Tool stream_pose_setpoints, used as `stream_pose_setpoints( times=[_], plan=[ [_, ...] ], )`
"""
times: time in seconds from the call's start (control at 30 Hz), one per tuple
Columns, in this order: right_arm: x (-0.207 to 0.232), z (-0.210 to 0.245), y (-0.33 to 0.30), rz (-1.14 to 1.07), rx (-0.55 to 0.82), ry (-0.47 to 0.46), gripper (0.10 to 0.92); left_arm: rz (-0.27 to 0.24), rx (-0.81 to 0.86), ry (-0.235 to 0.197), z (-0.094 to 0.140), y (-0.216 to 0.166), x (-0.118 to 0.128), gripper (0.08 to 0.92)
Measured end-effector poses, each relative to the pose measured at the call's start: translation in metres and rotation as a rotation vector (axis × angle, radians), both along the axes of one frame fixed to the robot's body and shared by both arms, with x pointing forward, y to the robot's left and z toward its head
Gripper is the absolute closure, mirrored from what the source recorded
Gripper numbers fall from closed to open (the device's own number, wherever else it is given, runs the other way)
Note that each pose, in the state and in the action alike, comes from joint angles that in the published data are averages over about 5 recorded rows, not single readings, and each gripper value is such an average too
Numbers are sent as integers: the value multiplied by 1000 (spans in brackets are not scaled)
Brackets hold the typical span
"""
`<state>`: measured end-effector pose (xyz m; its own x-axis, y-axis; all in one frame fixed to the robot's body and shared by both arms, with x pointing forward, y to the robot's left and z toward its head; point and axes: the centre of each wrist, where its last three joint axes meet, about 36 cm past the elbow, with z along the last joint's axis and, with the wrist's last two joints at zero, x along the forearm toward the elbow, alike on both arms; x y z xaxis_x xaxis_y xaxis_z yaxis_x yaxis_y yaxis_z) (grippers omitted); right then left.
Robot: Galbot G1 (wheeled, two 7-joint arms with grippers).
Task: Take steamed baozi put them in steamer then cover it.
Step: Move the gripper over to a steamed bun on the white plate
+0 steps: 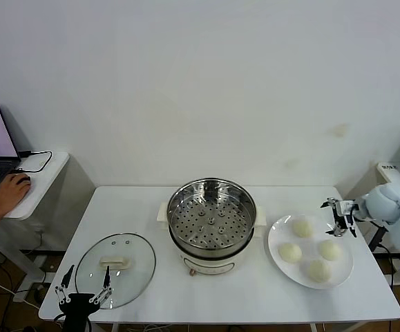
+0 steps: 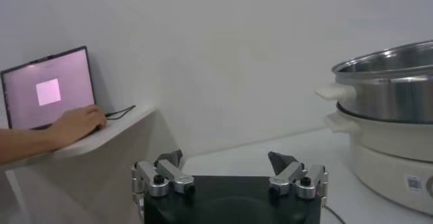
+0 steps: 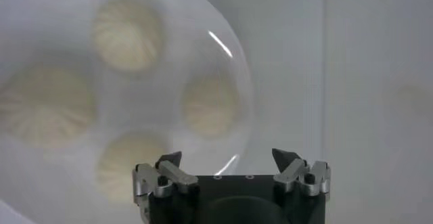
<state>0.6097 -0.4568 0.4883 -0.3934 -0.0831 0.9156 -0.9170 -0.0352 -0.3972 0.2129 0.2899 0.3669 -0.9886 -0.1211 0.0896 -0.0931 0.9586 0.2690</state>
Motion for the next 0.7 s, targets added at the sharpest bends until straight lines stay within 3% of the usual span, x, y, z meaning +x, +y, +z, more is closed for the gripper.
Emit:
stream_pose_setpoints(
  times=[0.7],
  plan=[
    [34,-43,40,24,-24,74,200,14,14,-10,-1,8,1,177]
  ],
)
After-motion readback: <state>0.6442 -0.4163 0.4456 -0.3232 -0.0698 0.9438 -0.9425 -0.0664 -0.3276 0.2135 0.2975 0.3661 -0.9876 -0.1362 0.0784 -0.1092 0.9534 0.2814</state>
